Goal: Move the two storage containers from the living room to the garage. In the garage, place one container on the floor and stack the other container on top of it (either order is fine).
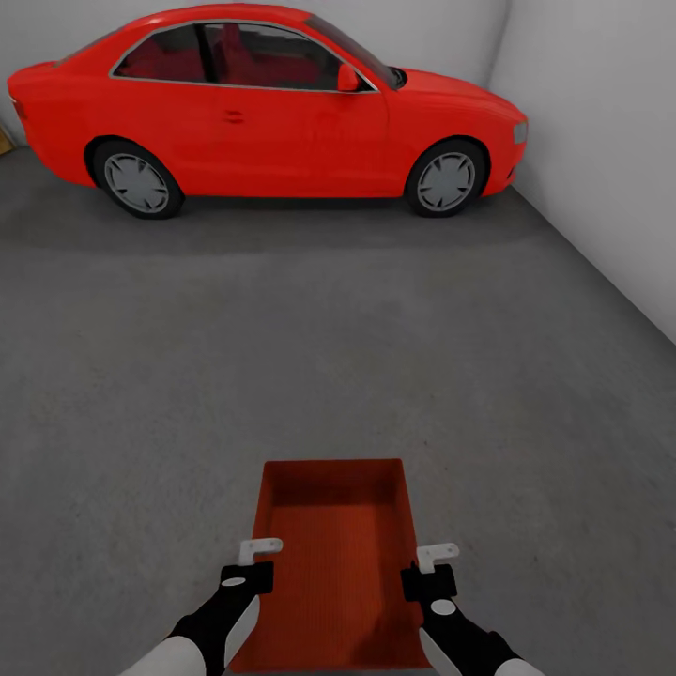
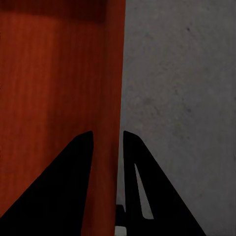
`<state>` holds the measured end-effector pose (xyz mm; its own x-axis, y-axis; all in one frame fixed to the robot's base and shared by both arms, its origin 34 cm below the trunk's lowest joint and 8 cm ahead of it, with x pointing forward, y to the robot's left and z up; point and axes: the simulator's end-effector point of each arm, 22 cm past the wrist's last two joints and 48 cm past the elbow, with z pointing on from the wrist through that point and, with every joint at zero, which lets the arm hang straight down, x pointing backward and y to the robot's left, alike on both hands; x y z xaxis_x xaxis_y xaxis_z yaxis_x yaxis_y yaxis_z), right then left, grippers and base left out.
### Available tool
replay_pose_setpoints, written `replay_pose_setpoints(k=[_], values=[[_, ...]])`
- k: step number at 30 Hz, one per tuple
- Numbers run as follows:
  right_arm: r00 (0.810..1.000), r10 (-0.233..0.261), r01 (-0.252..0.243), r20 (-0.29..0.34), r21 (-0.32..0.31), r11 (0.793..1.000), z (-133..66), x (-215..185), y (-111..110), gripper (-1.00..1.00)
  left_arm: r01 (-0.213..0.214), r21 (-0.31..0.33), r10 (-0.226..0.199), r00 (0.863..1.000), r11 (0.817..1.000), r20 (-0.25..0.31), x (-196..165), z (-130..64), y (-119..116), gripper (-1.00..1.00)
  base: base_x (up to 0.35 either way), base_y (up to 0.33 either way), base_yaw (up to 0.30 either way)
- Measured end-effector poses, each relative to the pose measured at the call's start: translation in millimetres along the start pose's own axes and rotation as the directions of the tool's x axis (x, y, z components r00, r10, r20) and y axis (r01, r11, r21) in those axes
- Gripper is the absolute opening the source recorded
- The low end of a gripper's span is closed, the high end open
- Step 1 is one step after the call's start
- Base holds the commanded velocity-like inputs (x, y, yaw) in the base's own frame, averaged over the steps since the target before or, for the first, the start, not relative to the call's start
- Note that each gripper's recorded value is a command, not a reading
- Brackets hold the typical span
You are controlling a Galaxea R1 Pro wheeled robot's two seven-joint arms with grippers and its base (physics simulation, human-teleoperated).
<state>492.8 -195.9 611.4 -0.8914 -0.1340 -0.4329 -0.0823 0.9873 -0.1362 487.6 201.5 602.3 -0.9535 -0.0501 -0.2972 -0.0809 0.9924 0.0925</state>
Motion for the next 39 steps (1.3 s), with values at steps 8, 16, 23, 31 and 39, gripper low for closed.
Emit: replay_pose_setpoints(k=[8,16,23,31,39], values=[[1.0,-0.001,0.001,-0.001,0.001,1.0,-0.5,0.5,1.1,-1.0,0.0,0.001,0.0,1.0,1.0,-0.001,0.4,0.3,1.1,-1.0,0.0,0.0,0.0],[1.0,-0.001,0.001,-0.002,0.001,1.0,-0.6,0.8,1.3,-1.0,0.0,0.001,0.0,1.0,1.0,-0.002,0.8,0.4,1.3,-1.0,0.0,0.0,0.097],[1.0,-0.009,0.009,0.0,0.015,1.0,-0.9,-1.6,1.6,-1.0,0.013,0.012,-0.013,1.0,1.0,-0.004,0.7,0.2,-2.0,-1.0,0.0,0.0,0.133],[1.0,-0.008,0.008,0.0,0.016,1.0,-1.2,-1.6,1.7,-1.0,0.012,0.012,-0.012,1.0,1.0,-0.004,0.6,-0.1,-2.1,-1.0,0.054,0.0,0.01],[1.0,-0.008,0.008,0.0,0.016,1.0,-1.5,-1.6,1.8,-1.0,0.013,0.012,-0.013,1.0,1.0,-0.003,0.7,-0.2,-2.0,-1.0,0.294,0.0,0.0]])
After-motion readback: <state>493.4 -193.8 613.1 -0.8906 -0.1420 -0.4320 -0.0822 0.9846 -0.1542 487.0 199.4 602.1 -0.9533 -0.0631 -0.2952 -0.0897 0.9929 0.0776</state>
